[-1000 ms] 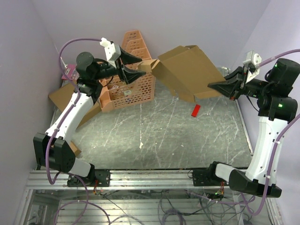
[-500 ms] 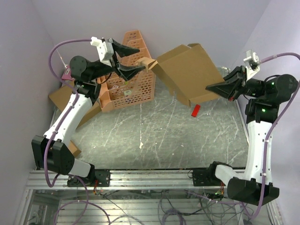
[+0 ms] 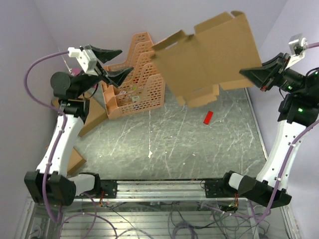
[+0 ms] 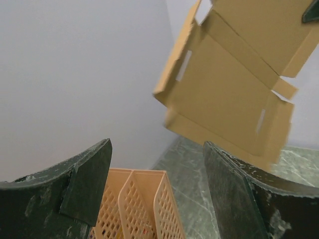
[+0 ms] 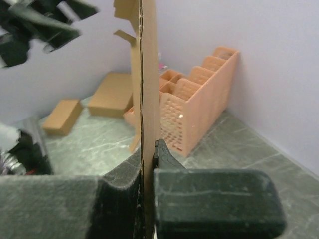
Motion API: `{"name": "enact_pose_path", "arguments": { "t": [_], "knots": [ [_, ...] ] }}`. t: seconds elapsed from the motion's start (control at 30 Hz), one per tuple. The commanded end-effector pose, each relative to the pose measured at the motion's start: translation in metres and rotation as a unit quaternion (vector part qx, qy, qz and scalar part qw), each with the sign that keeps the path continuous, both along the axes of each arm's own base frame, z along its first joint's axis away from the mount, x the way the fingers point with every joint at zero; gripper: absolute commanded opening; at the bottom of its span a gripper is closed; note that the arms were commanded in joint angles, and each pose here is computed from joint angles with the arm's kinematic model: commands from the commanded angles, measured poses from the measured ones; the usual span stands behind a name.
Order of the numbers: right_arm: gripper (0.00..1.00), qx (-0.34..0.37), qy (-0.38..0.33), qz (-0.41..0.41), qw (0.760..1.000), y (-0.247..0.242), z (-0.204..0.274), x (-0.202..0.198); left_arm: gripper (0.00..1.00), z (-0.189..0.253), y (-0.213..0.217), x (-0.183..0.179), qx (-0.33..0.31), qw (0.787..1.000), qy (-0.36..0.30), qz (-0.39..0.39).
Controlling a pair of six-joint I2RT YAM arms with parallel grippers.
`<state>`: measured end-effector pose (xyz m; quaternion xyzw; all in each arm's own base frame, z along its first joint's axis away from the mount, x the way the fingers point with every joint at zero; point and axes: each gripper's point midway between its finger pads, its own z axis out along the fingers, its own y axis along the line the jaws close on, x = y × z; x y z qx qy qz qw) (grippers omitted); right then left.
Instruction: Fold the paper box
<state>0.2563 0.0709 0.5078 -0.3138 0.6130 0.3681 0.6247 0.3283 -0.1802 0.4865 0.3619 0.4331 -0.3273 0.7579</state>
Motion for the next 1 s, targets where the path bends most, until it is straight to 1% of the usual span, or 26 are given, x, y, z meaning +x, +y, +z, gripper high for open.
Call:
{"name": "enact_pose_path", "arguments": {
  "t": [0.0, 0.03, 0.13, 0.2, 0.27, 0.43, 0.47, 0.5, 0.57, 0.67, 0.73, 0.8, 0.9, 0.97],
  "knots": [
    [0.00, -0.038, -0.007, -0.127, 0.991, -0.025, -0.011, 0.025, 0.85, 0.004, 0.025, -0.005, -0.003, 0.995, 0.007, 0.095],
    [0.00, -0.059, -0.021, -0.150, 0.987, -0.031, -0.012, 0.027, 0.85, 0.004, 0.028, -0.006, -0.005, 0.994, 0.013, 0.106],
    [0.00, -0.120, -0.061, -0.175, 0.975, -0.037, -0.015, 0.023, 0.85, 0.006, 0.033, -0.010, -0.002, 0.992, 0.035, 0.118],
    [0.00, -0.146, -0.084, -0.150, 0.974, -0.030, -0.018, 0.013, 0.85, 0.007, 0.031, -0.016, 0.002, 0.993, 0.041, 0.109],
    [0.00, -0.160, -0.104, -0.106, 0.976, -0.018, -0.023, 0.000, 0.83, 0.010, 0.027, -0.024, 0.003, 0.995, 0.033, 0.092],
    [0.00, -0.167, -0.099, -0.062, 0.979, -0.008, -0.038, -0.012, 0.78, 0.000, 0.010, -0.046, 0.057, 0.997, -0.038, 0.027],
    [0.00, -0.164, -0.100, -0.051, 0.980, -0.004, -0.039, -0.015, 0.75, -0.001, 0.007, -0.052, 0.064, 0.996, -0.057, 0.012],
    [0.00, -0.164, -0.100, -0.045, 0.980, -0.002, -0.042, -0.018, 0.69, -0.001, 0.005, -0.053, 0.063, 0.995, -0.072, 0.007],
    [0.00, -0.160, -0.103, -0.029, 0.981, 0.005, -0.044, -0.026, 0.62, 0.001, 0.005, -0.050, 0.059, 0.995, -0.082, 0.008],
    [0.00, -0.159, -0.110, -0.012, 0.981, 0.015, -0.047, -0.037, 0.59, 0.001, -0.003, -0.045, 0.070, 0.994, -0.076, -0.019],
    [0.00, -0.151, -0.108, 0.003, 0.983, 0.023, -0.049, -0.044, 0.59, 0.000, -0.016, -0.048, 0.071, 0.993, -0.072, -0.054],
    [0.00, -0.145, -0.106, 0.018, 0.984, 0.029, -0.052, -0.049, 0.65, -0.006, -0.034, -0.054, 0.085, 0.990, -0.076, -0.085],
    [0.00, -0.135, -0.100, 0.040, 0.985, 0.037, -0.055, -0.054, 0.73, -0.023, -0.058, -0.052, 0.130, 0.985, -0.079, -0.084],
    [0.00, -0.128, -0.095, 0.052, 0.986, 0.043, -0.057, -0.056, 0.73, -0.026, -0.068, -0.048, 0.149, 0.983, -0.072, -0.083]
  ]
}}
